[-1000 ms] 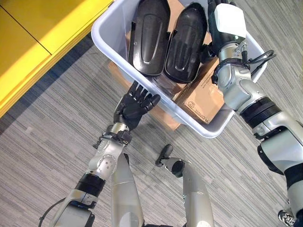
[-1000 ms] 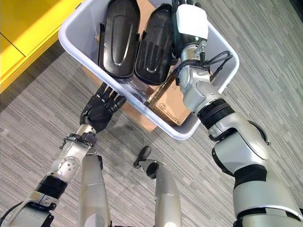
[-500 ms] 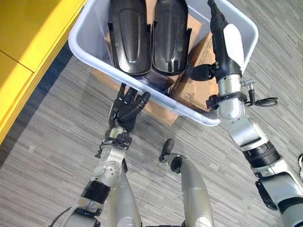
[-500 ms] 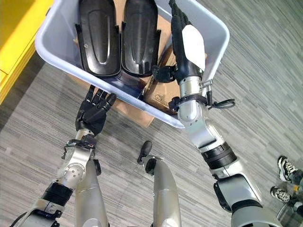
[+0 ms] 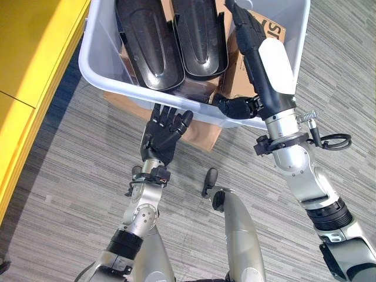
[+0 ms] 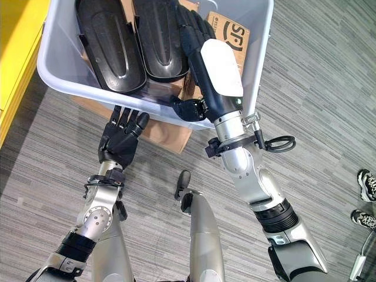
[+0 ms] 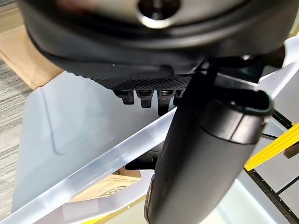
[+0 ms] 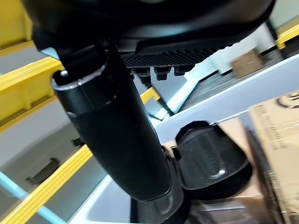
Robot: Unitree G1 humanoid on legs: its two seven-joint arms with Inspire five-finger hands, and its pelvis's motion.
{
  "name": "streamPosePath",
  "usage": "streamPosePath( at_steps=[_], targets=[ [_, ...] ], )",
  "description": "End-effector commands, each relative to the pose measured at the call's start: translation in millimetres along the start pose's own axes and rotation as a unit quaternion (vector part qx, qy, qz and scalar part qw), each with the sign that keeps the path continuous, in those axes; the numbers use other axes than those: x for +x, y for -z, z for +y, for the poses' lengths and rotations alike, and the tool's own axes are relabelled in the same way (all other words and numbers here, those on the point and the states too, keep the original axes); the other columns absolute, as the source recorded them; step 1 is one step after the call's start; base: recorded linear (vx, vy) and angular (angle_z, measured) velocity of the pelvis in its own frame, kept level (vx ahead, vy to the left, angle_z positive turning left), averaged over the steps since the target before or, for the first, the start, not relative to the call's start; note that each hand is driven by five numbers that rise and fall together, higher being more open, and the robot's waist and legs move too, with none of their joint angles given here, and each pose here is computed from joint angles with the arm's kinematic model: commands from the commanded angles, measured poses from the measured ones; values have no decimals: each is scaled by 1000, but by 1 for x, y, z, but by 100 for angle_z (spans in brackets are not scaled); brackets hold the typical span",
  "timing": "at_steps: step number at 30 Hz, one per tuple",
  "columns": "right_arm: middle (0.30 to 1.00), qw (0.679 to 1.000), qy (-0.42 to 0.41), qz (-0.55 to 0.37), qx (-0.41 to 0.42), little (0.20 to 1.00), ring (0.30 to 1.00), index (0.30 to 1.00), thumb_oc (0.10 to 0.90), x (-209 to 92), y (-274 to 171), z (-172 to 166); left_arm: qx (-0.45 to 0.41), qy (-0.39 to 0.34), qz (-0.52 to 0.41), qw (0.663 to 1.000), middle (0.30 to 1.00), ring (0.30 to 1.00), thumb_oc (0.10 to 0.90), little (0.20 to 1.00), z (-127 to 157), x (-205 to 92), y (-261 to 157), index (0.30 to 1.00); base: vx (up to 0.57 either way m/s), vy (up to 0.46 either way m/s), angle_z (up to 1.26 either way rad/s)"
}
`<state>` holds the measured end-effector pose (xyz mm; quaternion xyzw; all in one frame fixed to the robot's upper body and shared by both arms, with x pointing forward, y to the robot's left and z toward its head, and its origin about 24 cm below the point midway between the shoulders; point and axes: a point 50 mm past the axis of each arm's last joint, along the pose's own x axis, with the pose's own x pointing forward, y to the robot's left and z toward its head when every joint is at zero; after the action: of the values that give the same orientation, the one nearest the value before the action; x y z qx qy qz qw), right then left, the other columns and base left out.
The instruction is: Move parts from the plastic box to the shelf.
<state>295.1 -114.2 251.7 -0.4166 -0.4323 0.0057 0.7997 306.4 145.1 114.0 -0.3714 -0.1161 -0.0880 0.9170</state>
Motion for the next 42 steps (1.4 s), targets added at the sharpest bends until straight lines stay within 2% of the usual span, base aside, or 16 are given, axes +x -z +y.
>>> streamPosePath(
  at_steps=[1,9,18,23,27,29,35,38,42],
  targets=[
    [1000,978,76,-178,-81,1000,1000,1000,900,18,-59,-38,-31,196,-85,976,1000,1000,900,1000,-78,12,-34,1000,0,0,0],
    [1000,962,102,-183,-175,1000,1000,1000,900,41,-60,-28,-35,210,-68,975,1000,1000,900,1000,-79,15,-28,1000,2,-9,6],
    [1000,954,102,-136,-247,1000,1000,1000,900,59,-46,-29,-16,201,-42,979,1000,1000,900,1000,-78,20,-22,1000,-10,-20,7],
    [1000,957,109,-86,-254,1000,1000,1000,900,59,-30,-26,25,124,-30,991,1000,1000,900,1000,-61,22,-13,1000,28,-25,2],
    [1000,960,114,-58,-251,1000,1000,1000,900,58,-18,-25,42,103,15,994,1000,1000,900,1000,-46,21,2,1000,0,-26,4],
    [1000,961,114,-46,-249,1000,1000,1000,900,59,-15,-26,12,65,6,998,1000,1000,900,1000,-33,17,5,1000,-27,-10,2],
    [1000,964,106,-23,-243,1000,1000,1000,900,55,-6,-23,-30,70,4,997,1000,1000,900,1000,-31,15,0,1000,13,0,1],
    [1000,968,95,-9,-232,1000,1000,1000,900,50,3,-17,-101,61,16,993,1000,1000,900,1000,-26,11,9,1000,35,-22,4],
    [1000,970,87,0,-228,1000,1000,1000,900,48,5,-12,-106,0,17,994,1000,1000,900,1000,-17,7,12,1000,0,0,0]
  ],
)
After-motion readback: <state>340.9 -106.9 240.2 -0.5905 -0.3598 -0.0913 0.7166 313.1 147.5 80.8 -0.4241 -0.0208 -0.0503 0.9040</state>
